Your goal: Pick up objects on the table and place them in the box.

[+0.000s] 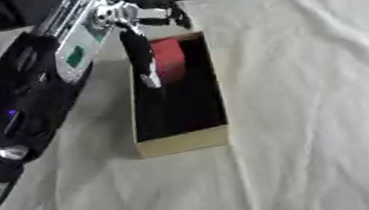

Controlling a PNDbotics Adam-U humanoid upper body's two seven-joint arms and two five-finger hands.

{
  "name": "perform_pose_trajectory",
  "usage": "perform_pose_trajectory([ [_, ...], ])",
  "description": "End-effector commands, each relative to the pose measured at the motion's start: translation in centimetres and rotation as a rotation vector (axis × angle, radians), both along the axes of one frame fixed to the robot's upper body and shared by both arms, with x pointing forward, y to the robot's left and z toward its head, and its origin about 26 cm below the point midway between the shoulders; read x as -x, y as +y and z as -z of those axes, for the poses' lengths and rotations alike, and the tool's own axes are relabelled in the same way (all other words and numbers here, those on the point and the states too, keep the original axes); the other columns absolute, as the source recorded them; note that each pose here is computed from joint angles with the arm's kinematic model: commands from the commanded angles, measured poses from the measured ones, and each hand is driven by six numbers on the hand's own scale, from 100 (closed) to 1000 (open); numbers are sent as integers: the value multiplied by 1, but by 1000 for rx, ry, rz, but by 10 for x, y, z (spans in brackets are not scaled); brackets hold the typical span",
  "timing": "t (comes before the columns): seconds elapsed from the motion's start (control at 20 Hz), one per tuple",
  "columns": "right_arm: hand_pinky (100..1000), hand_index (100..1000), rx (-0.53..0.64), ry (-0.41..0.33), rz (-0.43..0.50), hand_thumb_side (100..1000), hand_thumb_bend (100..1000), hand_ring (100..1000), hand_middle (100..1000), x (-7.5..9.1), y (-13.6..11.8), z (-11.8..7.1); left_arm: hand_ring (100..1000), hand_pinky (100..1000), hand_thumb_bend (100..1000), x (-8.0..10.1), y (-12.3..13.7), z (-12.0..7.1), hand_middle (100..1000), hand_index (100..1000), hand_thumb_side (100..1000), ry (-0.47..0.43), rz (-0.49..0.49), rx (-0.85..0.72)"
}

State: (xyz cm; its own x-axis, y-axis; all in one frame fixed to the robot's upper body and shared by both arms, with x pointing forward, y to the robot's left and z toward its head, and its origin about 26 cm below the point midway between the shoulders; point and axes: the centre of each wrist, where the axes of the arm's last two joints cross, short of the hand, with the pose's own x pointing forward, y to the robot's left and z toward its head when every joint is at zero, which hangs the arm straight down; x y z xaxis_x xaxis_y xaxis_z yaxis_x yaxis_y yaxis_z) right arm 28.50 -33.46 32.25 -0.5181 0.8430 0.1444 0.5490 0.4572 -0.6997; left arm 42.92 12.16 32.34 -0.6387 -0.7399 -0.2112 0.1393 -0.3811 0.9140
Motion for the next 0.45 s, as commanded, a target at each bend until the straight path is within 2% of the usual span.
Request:
perform_pose_trajectory([
  [0.05,877,847,27,-34,1,448,100,867,873,5,0,-12,895,889,1000,7,3,-18,882,929,297,-88,2,-3],
  [0.1,876,847,28,-34,3,447,100,867,873,6,0,-12,879,869,944,9,4,-22,861,900,252,-113,1,14],
  [0.25,876,847,30,-33,7,446,100,867,873,6,-1,-12,860,846,871,18,10,-33,843,882,165,-196,-4,93],
  [0.45,876,847,30,-34,16,444,100,867,873,6,-2,-11,844,826,747,34,30,-50,831,871,110,-269,-11,202],
])
